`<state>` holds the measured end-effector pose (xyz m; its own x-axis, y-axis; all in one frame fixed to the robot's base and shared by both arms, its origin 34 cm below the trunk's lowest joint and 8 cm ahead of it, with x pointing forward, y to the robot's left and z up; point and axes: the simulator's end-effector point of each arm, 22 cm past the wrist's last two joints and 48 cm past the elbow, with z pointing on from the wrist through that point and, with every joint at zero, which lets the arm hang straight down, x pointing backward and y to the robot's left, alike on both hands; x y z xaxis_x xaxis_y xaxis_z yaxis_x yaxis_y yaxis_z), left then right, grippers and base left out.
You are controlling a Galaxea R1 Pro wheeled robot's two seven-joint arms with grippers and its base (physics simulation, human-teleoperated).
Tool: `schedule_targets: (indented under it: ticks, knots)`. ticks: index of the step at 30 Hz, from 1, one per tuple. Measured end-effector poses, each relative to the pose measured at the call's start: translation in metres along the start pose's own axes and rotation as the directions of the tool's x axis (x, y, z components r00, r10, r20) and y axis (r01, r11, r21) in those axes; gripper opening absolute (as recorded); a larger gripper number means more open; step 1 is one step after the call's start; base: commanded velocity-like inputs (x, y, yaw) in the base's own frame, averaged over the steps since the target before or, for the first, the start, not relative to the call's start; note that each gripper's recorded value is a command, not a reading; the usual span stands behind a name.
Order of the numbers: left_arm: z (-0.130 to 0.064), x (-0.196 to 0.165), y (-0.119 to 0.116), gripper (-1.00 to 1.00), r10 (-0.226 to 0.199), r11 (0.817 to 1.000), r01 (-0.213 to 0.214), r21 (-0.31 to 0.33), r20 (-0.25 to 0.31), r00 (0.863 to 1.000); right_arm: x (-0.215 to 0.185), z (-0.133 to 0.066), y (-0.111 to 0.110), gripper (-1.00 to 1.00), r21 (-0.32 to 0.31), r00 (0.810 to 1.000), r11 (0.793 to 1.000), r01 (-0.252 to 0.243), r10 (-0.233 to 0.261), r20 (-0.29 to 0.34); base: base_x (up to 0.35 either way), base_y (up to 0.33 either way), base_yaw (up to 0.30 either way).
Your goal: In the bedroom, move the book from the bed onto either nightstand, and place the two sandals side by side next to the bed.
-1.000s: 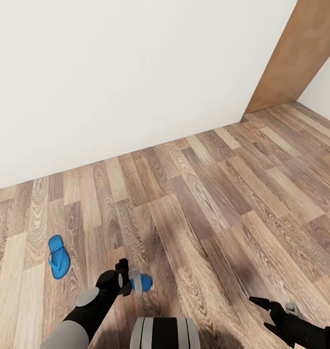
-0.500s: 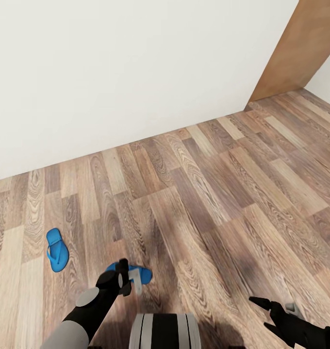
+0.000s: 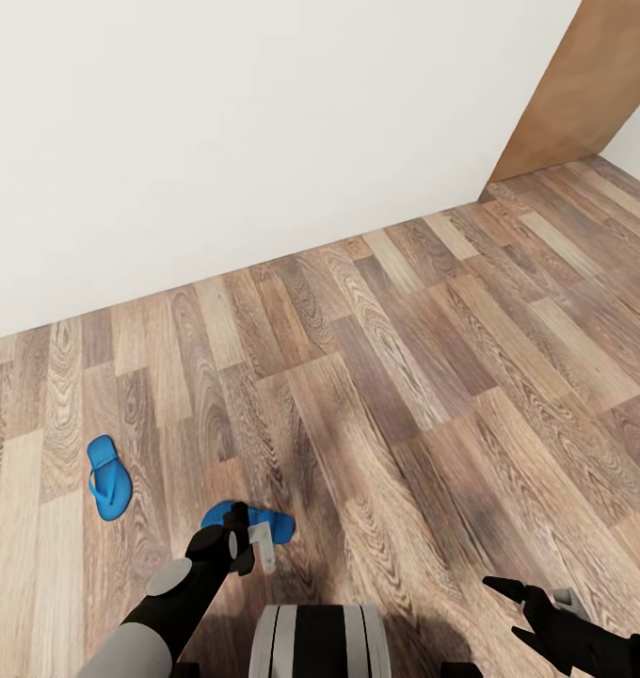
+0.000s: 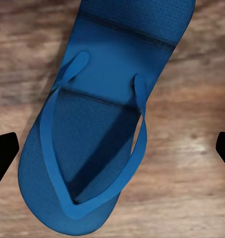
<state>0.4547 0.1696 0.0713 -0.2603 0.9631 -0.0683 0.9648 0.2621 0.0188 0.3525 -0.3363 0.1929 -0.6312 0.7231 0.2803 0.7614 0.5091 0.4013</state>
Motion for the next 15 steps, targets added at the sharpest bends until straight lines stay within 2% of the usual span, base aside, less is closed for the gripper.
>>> schedule_targets:
  ticks: [15]
  knots:
    - [0.0046,0.0016,-0.0053,1.0,0.0,1.0,0.0,0.013,-0.003,1.0,0.0013,0.0026,-0.0042,1.0,0.009,1.0,1.0,-0.006,0.006,-0.006,0.0,0.0,0.0]
